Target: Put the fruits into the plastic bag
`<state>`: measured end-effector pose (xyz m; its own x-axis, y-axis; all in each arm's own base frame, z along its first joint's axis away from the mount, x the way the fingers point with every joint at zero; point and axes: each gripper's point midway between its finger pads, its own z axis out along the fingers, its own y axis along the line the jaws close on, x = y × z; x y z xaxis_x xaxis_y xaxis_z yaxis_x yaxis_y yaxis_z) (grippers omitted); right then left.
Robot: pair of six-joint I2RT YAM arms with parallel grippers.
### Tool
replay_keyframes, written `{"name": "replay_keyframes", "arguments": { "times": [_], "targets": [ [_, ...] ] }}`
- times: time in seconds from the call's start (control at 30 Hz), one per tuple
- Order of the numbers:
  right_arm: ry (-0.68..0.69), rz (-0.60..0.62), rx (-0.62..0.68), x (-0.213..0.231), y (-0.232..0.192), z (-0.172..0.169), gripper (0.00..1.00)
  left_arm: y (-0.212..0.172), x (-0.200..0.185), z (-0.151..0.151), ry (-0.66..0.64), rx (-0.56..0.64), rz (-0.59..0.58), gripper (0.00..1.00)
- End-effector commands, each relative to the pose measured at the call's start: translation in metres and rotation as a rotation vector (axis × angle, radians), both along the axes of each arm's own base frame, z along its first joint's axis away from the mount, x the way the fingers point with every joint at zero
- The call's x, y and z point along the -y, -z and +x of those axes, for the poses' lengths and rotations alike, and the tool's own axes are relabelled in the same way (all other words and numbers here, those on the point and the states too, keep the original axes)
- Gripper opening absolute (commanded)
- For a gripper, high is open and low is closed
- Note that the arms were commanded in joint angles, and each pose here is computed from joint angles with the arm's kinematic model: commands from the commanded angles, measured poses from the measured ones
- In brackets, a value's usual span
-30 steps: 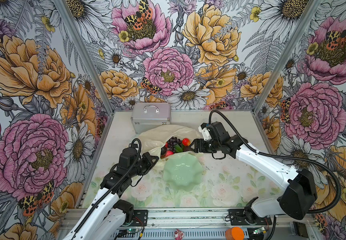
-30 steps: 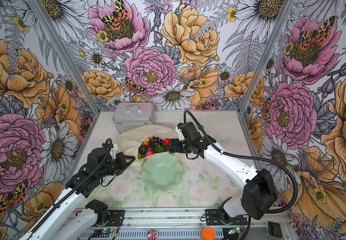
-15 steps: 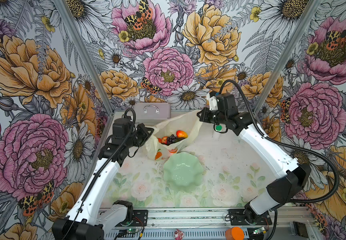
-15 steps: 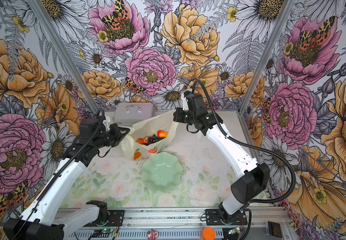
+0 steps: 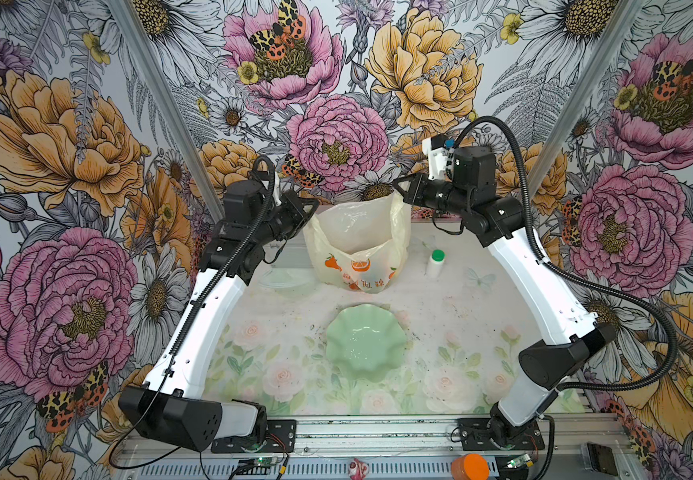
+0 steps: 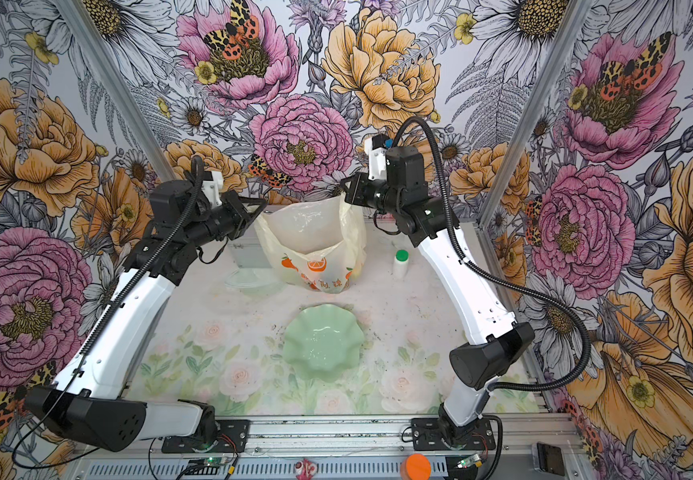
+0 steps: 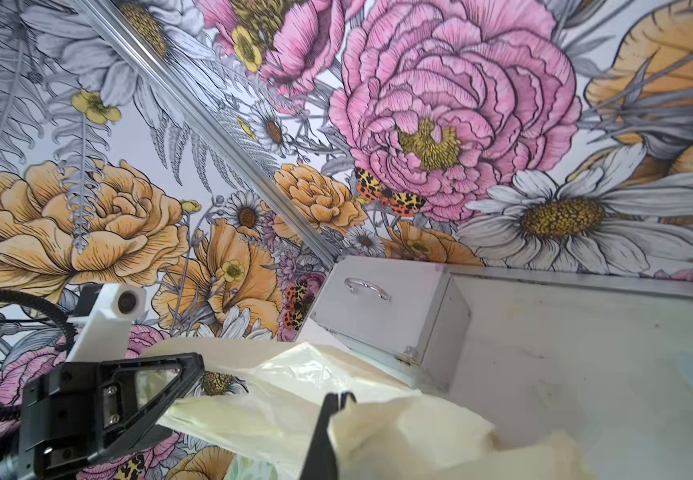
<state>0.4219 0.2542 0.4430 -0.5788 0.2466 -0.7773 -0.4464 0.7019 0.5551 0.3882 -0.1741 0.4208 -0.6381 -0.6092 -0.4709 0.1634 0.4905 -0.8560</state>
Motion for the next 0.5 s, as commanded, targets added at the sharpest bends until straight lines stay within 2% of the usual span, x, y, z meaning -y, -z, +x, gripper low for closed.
{"name": "replay_keyframes", "arguments": {
  "times": [0.0, 0.2, 0.47],
  "targets": [
    [0.026, -0.029, 0.035, 0.018, -0.006, -0.010, 0.00, 0.012, 0.019, 0.004, 0.034, 0.006, 0.011, 0.00],
    [0.095, -0.038, 0.072, 0.051, -0.018, -0.017, 0.00, 0.018, 0.048, 0.012, 0.089, -0.001, 0.014, 0.00],
    [0.134, -0.052, 0.025, 0.074, 0.004, -0.030, 0.01, 0.024, 0.065, 0.016, 0.126, -0.013, 0.020, 0.00]
  ]
}}
